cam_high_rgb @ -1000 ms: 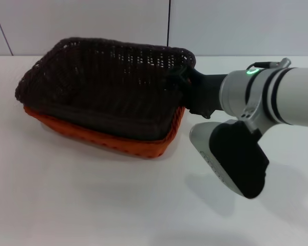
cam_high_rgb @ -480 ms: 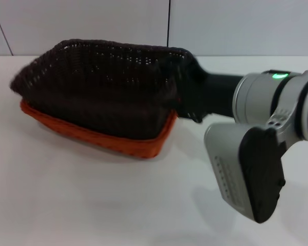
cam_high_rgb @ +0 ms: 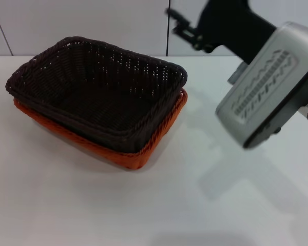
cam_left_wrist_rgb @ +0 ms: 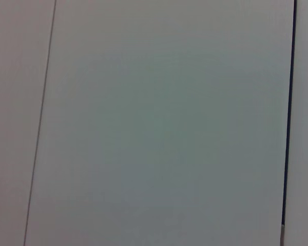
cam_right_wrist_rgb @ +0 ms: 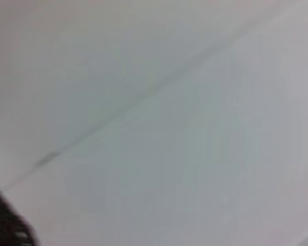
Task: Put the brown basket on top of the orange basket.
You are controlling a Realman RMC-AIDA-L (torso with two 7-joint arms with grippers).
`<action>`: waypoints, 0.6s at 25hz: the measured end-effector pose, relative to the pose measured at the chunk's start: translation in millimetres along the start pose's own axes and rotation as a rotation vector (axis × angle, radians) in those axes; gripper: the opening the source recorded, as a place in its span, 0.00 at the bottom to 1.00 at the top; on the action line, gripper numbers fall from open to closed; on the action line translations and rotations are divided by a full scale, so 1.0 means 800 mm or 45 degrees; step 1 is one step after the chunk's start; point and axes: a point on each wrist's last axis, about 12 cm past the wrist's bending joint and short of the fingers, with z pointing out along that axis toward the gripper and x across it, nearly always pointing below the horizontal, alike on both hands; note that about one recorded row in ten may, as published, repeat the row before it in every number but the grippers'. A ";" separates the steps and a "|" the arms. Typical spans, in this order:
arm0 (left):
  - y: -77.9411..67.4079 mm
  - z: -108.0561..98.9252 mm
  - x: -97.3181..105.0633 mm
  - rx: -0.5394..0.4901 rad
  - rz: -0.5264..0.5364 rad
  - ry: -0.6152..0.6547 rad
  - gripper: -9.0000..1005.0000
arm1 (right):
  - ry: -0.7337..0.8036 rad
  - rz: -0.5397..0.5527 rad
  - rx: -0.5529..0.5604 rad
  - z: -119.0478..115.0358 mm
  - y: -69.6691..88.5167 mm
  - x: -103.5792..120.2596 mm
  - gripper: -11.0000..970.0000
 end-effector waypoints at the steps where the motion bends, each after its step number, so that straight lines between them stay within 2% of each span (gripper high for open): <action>1: 0.000 0.000 0.000 0.000 0.001 0.000 0.78 | 0.034 0.059 0.072 -0.001 0.000 0.006 0.74; 4: 0.000 0.001 0.000 0.000 0.005 0.000 0.78 | 0.159 0.245 0.327 -0.008 -0.010 0.030 0.74; 5: 0.000 0.001 0.000 0.000 0.006 0.001 0.78 | 0.233 0.397 0.506 -0.019 -0.019 0.052 0.74; 6: 0.000 0.001 0.001 0.001 0.009 0.003 0.78 | 0.233 0.397 0.506 -0.019 -0.019 0.052 0.74; 11: 0.003 0.000 0.002 0.002 0.029 -0.009 0.78 | 0.355 0.792 0.811 -0.057 -0.026 0.120 0.74; 15: 0.007 -0.004 0.005 -0.002 0.047 -0.012 0.78 | 0.429 1.034 0.928 -0.089 -0.005 0.179 0.74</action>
